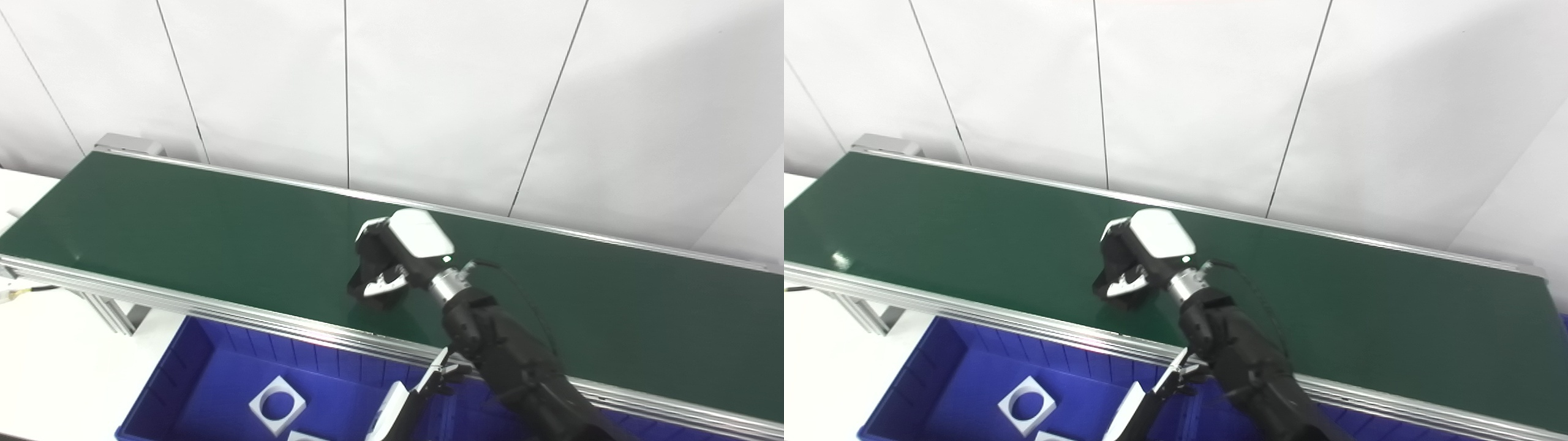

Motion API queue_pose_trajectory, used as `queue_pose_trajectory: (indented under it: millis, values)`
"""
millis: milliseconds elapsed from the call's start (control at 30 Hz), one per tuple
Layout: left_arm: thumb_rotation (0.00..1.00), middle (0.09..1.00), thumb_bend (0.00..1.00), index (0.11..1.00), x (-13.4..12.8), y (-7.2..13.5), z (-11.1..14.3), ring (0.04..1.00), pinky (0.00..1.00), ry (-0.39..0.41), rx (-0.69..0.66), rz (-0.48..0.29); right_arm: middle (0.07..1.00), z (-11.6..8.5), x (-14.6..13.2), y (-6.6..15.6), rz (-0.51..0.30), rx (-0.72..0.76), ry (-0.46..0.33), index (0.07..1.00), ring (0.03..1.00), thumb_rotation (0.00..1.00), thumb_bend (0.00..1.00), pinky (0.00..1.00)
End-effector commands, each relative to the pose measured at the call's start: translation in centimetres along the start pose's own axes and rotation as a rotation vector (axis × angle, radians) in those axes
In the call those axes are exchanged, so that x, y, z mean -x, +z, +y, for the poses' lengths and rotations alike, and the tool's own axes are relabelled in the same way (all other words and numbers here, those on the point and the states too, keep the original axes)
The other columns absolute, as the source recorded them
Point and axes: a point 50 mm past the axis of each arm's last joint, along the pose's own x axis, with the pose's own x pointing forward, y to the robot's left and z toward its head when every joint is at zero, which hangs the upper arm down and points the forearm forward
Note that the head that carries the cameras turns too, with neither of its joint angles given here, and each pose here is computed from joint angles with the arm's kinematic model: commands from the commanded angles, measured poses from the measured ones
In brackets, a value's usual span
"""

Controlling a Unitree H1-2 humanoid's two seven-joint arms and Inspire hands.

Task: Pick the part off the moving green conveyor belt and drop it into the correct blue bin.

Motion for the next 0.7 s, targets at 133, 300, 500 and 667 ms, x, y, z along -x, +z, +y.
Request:
queue_pose_trajectory:
  millis: [133, 300, 500, 667]
  values:
    - [0.92, 0.839, 0.96, 0.983, -1.0, 0.8, 0.7, 0.836, 0.8, 0.009, 0.03, -0.033, 0.513, -4.6, 1.0, 1.7, -0.081, -0.063, -0.138, 0.522, 0.423, 0.0, 0.5, 0.35]
    - [0.93, 0.836, 0.98, 0.986, -0.7, 0.6, 1.3, 0.828, 0.82, 0.015, 0.042, -0.019, 0.458, -6.6, 2.7, 2.0, -0.088, -0.079, -0.18, 0.537, 0.396, 0.0, 0.5, 0.37]
    - [0.93, 0.85, 0.96, 0.999, -0.6, 1.1, 2.3, 0.836, 0.83, 0.023, 0.062, -0.029, 0.451, -8.1, 5.5, 1.2, -0.074, -0.054, -0.22, 0.542, 0.381, 0.0, 0.5, 0.4]
    - [0.99, 0.855, 0.98, 1.0, -0.5, 1.3, 3.6, 0.845, 0.8, 0.038, 0.065, -0.039, 0.473, -9.1, 8.4, 0.0, -0.047, -0.041, -0.27, 0.551, 0.394, 0.0, 0.49, 0.34]
